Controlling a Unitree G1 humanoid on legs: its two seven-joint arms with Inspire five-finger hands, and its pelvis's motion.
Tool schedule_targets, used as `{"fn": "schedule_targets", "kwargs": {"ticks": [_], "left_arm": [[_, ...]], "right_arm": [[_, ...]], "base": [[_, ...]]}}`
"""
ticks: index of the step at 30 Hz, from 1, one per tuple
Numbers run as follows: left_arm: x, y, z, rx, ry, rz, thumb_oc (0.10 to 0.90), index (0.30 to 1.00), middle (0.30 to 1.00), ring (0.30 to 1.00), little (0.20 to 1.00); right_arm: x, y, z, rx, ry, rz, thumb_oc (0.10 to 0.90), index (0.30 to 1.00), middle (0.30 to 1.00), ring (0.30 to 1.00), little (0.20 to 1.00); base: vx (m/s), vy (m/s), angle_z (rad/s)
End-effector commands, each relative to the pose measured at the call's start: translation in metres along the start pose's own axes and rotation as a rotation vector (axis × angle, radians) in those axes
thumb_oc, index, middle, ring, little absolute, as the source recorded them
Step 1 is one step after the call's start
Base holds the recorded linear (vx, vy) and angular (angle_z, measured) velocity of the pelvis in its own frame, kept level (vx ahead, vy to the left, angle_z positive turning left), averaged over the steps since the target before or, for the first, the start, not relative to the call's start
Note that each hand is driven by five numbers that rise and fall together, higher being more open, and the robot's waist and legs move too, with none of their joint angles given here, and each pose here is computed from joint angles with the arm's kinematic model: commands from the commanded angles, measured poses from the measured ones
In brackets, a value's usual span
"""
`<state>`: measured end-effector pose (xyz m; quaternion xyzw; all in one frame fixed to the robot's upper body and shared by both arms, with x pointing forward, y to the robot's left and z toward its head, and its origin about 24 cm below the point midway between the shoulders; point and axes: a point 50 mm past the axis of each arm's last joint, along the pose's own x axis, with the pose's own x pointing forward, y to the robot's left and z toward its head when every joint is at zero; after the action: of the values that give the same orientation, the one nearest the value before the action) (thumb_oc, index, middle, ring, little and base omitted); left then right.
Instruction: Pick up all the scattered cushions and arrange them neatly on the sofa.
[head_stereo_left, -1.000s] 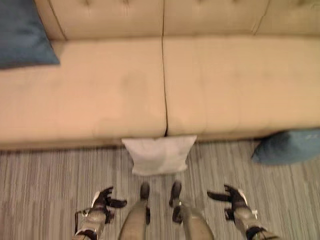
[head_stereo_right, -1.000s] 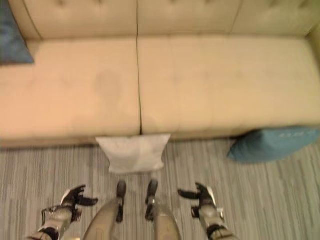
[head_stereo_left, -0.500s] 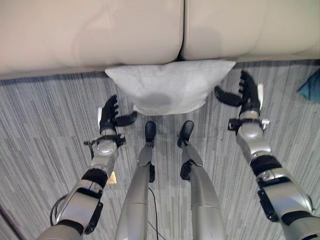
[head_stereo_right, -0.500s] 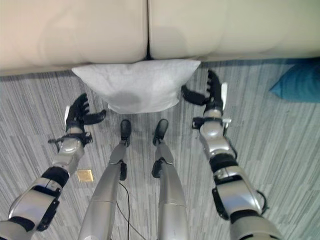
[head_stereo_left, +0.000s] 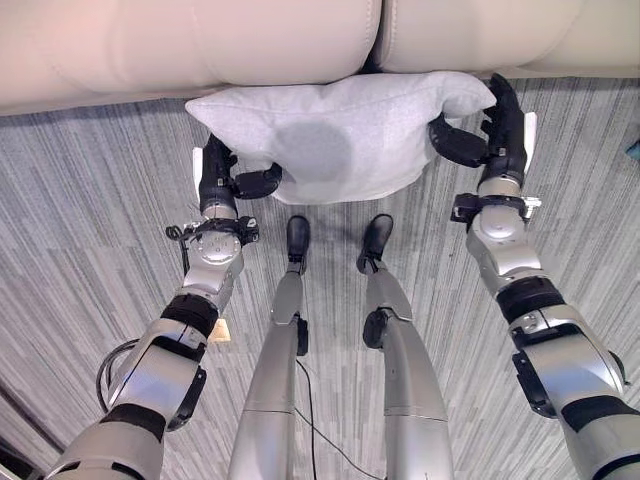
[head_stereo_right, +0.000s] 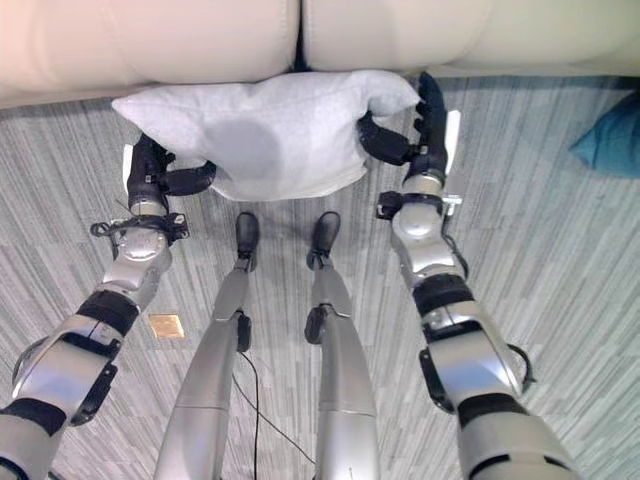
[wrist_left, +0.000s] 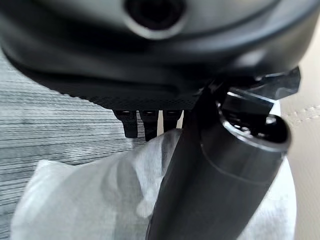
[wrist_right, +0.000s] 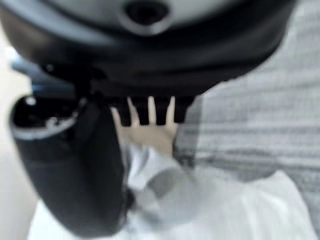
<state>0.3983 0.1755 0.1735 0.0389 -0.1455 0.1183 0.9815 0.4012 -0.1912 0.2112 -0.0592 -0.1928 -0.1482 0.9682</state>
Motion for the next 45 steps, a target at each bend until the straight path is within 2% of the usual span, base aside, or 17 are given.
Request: {"fn": "schedule_targets", "kwargs": {"ticks": [1,2,3,5,9,12,15,21,24,29,35,45], "left_arm": [[-0.015,-0.014,-0.009,-0.034,-0.027,-0.031,0.800,0.900,0.900,0.900,0.900],[-0.015,-0.026,-0.002,-0.065,-0.048,-0.062,0.582,0.573,0.573,0.573,0.573],[-0.015,-0.034,0.009,-0.104,-0.087,-0.087,0.400,0.300,0.300,0.300,0.300],[-0.016,-0.038,0.026,-0.167,-0.155,-0.103,0.400,0.300,0.300,0.300,0.300],[-0.031,-0.034,0.030,-0.233,-0.211,-0.116,0.400,0.300,0.300,0.300,0.300],[-0.064,-0.037,-0.002,-0.315,-0.122,-0.150,0.400,0.300,0.300,0.300,0.300],[-0.078,-0.037,-0.019,-0.324,-0.067,-0.165,0.400,0.300,0.300,0.300,0.300],[-0.125,-0.012,-0.064,-0.290,0.086,-0.194,0.400,0.300,0.300,0.300,0.300],[-0.141,-0.002,-0.073,-0.293,0.124,-0.195,0.400,0.300,0.300,0.300,0.300],[-0.152,0.009,-0.080,-0.303,0.151,-0.171,0.400,0.300,0.300,0.300,0.300],[-0.176,0.027,-0.097,-0.265,0.231,-0.157,0.400,0.300,0.300,0.300,0.300],[-0.194,0.029,-0.113,-0.246,0.334,-0.165,0.400,0.300,0.300,0.300,0.300]], "right_arm": [[-0.023,0.039,-0.007,0.125,-0.018,0.129,0.800,0.900,0.900,0.900,0.900],[-0.027,0.055,-0.001,0.174,-0.027,0.183,0.800,0.900,0.900,0.900,0.900],[-0.032,0.069,0.004,0.204,-0.039,0.246,0.400,0.300,0.300,0.300,0.300],[-0.040,0.080,0.012,0.225,-0.084,0.321,0.400,0.300,0.300,0.300,0.300],[-0.055,0.065,0.007,0.255,-0.132,0.315,0.400,0.300,0.300,0.300,0.300],[-0.082,0.036,-0.025,0.213,-0.088,0.263,0.400,0.300,0.300,0.300,0.300],[-0.095,0.028,-0.036,0.206,-0.056,0.251,0.400,0.300,0.300,0.300,0.300],[-0.132,-0.004,-0.055,0.238,0.000,0.182,0.400,0.300,0.300,0.300,0.300],[-0.143,-0.011,-0.056,0.236,0.001,0.191,0.400,0.300,0.300,0.300,0.300],[-0.154,-0.019,-0.056,0.169,-0.007,0.219,0.400,0.300,0.300,0.300,0.300],[-0.185,-0.037,-0.083,0.110,0.139,0.243,0.400,0.300,0.300,0.300,0.300],[-0.191,-0.054,-0.089,0.046,0.182,0.205,0.400,0.300,0.300,0.300,0.300]], "base": [[0.00,-0.001,0.04],[0.00,-0.001,0.04],[0.00,-0.003,0.04],[0.00,0.000,0.00],[0.00,0.000,0.00],[0.02,-0.023,0.00],[-0.01,-0.011,0.07],[-0.01,-0.041,-0.04],[0.05,-0.046,-0.10],[0.09,-0.061,-0.02],[0.13,-0.106,0.14],[0.07,-0.003,0.06]]}}
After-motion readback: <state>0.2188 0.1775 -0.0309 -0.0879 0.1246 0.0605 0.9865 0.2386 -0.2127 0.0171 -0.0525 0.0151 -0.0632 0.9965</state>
